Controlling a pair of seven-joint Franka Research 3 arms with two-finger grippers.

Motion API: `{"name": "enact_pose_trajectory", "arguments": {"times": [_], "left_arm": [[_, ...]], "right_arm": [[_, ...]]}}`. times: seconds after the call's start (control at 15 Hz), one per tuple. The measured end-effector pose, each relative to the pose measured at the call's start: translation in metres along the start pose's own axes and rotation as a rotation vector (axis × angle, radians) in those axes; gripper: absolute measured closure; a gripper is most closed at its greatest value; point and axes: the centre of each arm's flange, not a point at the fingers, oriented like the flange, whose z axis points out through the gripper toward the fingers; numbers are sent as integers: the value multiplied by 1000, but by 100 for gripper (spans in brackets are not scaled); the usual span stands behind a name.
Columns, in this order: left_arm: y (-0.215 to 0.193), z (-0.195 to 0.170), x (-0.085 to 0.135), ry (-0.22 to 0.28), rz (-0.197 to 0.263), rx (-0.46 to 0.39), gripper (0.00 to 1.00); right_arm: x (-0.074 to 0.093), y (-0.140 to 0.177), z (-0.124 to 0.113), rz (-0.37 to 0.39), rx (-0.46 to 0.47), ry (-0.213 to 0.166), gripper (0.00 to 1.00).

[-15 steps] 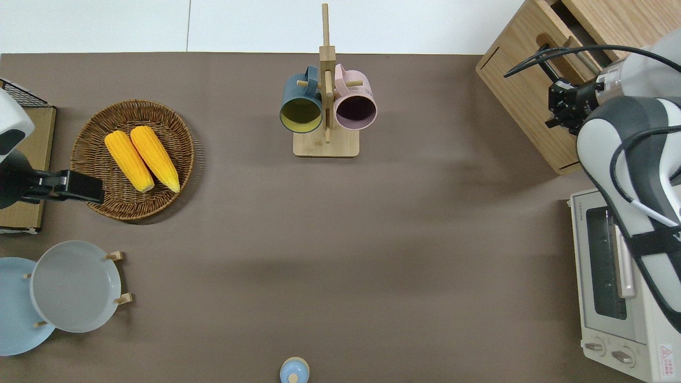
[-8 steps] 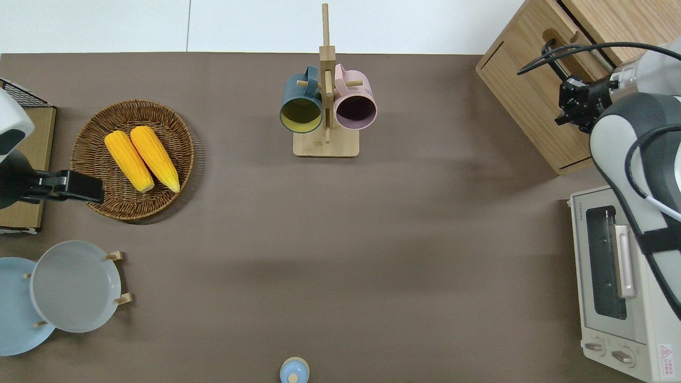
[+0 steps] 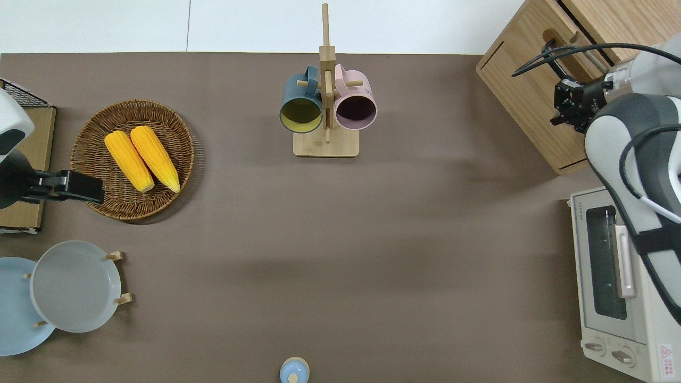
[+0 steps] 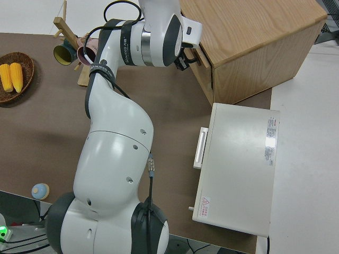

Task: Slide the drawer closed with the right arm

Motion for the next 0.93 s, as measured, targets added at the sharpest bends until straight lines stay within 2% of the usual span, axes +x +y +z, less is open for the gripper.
{"name": "enact_pose_trajectory", "arguments": {"times": [0.13,0.33,0.47,0.73,0.93], "left_arm": [[0,0,0,0,0,0,0],[0,0,0,0,0,0,0],[0,0,0,0,0,0,0],[0,0,0,0,0,0,0],[0,0,0,0,0,0,0]], "right_arm": [[-14,-13,-1,-38,4,-3,99],[-53,-40,-11,-158,0,-13,99],[-75,-47,-30,-229,-4,-14,99],[-105,-39,-81,-403,0,9,99],[-120,-23,-108,-536,-13,15,99]]}}
